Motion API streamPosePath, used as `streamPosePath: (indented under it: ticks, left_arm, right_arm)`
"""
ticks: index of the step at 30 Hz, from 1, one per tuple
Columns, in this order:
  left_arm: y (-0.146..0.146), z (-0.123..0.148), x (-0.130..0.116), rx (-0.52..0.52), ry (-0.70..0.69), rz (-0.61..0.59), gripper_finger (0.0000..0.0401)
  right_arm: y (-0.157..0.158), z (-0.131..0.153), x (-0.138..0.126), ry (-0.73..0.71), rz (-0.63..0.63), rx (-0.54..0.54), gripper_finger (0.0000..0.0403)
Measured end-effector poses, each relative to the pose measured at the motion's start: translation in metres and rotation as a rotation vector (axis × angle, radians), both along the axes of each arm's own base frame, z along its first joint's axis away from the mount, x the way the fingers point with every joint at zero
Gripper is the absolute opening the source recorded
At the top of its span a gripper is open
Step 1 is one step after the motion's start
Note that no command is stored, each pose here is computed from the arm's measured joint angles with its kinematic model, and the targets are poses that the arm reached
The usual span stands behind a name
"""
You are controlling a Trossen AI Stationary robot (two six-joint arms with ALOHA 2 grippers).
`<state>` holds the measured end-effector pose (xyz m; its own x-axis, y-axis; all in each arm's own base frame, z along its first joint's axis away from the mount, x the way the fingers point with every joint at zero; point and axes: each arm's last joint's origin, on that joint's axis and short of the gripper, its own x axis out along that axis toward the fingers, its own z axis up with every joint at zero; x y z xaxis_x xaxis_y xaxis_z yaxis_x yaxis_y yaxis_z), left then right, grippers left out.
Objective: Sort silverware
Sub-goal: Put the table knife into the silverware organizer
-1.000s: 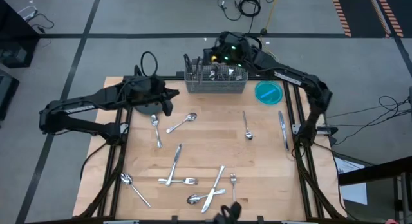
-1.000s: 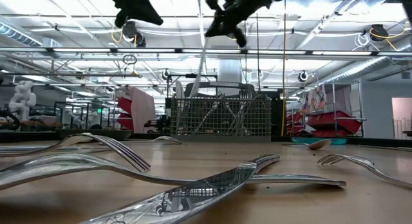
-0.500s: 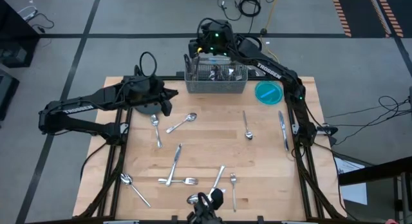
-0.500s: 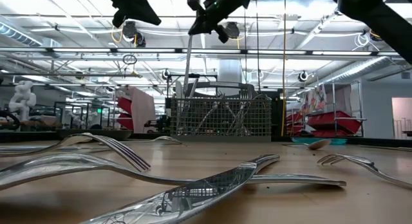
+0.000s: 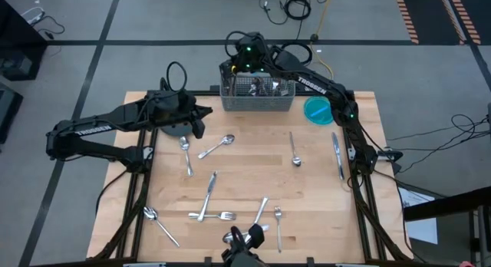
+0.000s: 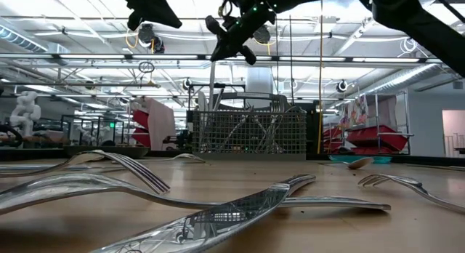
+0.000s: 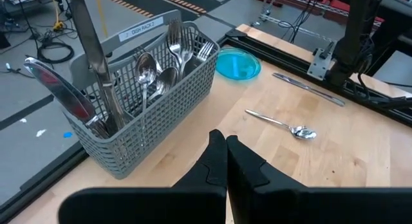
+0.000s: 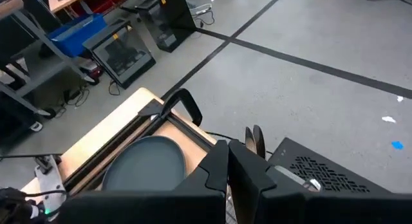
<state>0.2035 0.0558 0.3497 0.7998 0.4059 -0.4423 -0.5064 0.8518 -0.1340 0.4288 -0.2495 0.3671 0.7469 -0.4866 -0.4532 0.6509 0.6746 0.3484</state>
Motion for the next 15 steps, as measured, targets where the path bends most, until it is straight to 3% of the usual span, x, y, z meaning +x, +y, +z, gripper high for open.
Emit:
streamPosePath:
  ticks: [15]
  left_arm:
    - [0.000, 0.000, 0.000, 0.000, 0.000, 0.001, 0.0000]
  right_arm:
    - [-0.008, -0.053, 0.019, 0.141, 0.002, 0.079, 0.0000]
